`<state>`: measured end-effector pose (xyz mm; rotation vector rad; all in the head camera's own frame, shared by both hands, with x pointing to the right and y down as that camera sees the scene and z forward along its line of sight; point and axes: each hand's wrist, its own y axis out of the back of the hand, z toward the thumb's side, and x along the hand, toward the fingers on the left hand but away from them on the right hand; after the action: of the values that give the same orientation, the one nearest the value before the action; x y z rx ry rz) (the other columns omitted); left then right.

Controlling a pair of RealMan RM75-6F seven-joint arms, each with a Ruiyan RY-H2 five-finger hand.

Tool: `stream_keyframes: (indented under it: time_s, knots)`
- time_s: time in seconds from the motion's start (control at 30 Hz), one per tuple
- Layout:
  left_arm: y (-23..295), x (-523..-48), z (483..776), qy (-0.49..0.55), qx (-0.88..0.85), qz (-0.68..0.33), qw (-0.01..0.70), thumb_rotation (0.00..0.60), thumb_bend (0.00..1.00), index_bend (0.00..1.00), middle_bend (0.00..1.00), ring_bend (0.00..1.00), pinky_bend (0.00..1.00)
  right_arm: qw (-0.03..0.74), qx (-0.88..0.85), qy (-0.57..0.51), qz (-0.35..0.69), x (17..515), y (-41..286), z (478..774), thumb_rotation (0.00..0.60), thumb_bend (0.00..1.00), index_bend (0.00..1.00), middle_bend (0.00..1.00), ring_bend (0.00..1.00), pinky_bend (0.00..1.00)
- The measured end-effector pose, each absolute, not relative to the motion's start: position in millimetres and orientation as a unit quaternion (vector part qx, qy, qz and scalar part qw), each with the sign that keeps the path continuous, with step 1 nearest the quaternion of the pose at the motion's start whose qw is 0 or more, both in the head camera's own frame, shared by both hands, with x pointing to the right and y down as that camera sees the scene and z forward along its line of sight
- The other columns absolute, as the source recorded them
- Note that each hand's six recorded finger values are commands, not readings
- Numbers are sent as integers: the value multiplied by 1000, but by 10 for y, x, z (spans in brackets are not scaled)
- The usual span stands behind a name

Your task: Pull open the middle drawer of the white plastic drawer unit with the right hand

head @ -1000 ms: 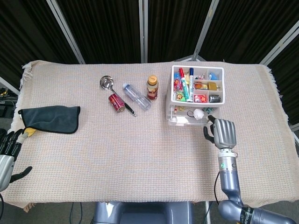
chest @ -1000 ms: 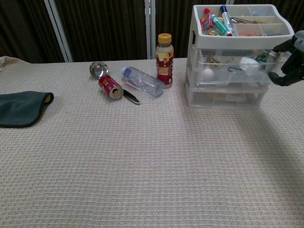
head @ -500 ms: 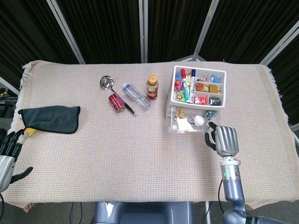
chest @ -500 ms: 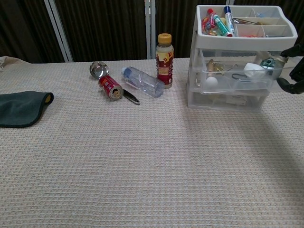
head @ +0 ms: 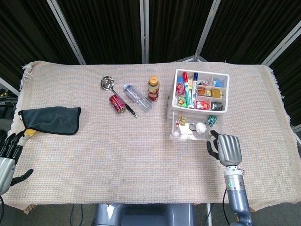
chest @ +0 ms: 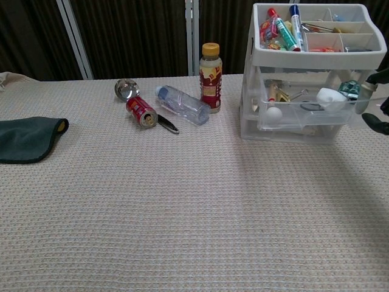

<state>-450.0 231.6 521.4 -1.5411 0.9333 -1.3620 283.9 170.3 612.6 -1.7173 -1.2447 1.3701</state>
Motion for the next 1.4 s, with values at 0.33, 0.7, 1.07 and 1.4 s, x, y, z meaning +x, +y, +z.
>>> stream_keyframes:
  time_s: [0.33,0.7,1.07,1.4]
  knots:
    - [2317,-4508,5224,373,-616,-548,425,600,14,0,0,0,0,306,-647,-469,518,2875,1744,6151,600,295,278,798,852,699]
    - [2315,-4508,5230,371,-616,-550,425,600,14,0,0,0,0,290,-657,-463,519,2887,1818,6170,600,242,107,791,850,698]
    - [2298,-4535,5219,377,-613,-551,423,600,16,0,0,0,0,305,-670,-468,489,2741,1865,5838,600,146,186,807,857,699]
    - [2300,-4530,5190,381,-610,-548,427,600,16,0,0,0,0,364,-645,-474,477,2563,1547,5381,600,43,363,927,950,716]
